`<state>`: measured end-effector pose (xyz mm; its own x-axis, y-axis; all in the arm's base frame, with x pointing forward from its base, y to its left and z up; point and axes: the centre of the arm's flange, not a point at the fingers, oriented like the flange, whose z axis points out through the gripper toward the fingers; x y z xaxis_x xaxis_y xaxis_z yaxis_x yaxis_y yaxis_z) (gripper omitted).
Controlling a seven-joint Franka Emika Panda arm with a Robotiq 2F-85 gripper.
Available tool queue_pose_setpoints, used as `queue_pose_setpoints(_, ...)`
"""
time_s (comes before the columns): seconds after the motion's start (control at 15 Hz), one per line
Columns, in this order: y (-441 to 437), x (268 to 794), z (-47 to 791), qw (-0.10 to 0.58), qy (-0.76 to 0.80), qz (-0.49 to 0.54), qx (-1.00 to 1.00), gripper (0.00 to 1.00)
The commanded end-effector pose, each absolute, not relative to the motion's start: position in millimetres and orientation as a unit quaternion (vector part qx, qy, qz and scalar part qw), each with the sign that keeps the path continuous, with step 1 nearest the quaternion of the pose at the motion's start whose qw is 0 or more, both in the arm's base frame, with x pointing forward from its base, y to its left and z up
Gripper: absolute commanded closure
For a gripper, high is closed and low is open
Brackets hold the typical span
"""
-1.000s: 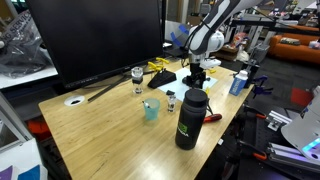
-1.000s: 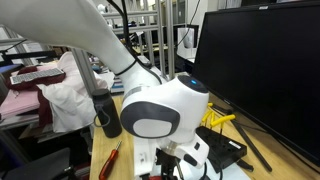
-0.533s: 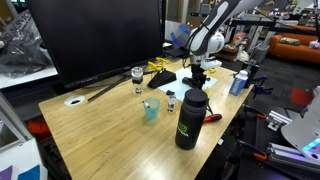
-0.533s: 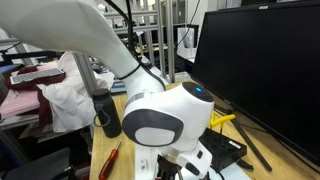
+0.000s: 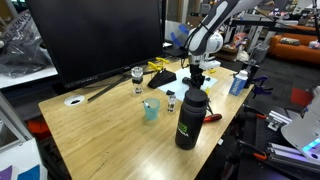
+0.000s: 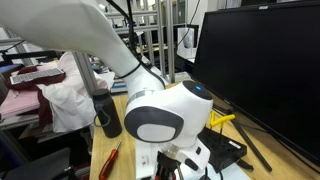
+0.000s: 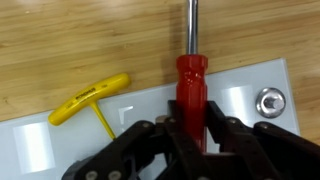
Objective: Pick the screwdriver and move it up
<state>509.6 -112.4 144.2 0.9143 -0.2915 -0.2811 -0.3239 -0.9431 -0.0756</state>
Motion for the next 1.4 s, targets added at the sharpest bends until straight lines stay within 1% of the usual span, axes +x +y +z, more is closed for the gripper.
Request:
queue_pose_setpoints(0.0, -110.3, 510.6, 166.2, 0.097, 0.156, 0.150, -0.971, 0.92)
queue_pose_setpoints(0.27, -98.7, 513.3, 212.1, 0.110, 0.136, 0.153, -0.973, 0.92)
queue_pose_setpoints(0.53, -84.5, 524.8, 250.2, 0.101, 0.060, 0.151, -0.981, 0.92)
queue_pose_setpoints(0.8, -54.7, 549.5, 271.8, 0.098, -0.047, 0.161, -0.981, 0.92)
queue_pose_setpoints(1.07, -12.3, 581.6, 292.3, 0.074, -0.155, 0.174, -0.970, 0.92)
queue_pose_setpoints(1.33, 24.1, 609.9, 286.2, 0.067, -0.256, 0.196, -0.944, 0.92)
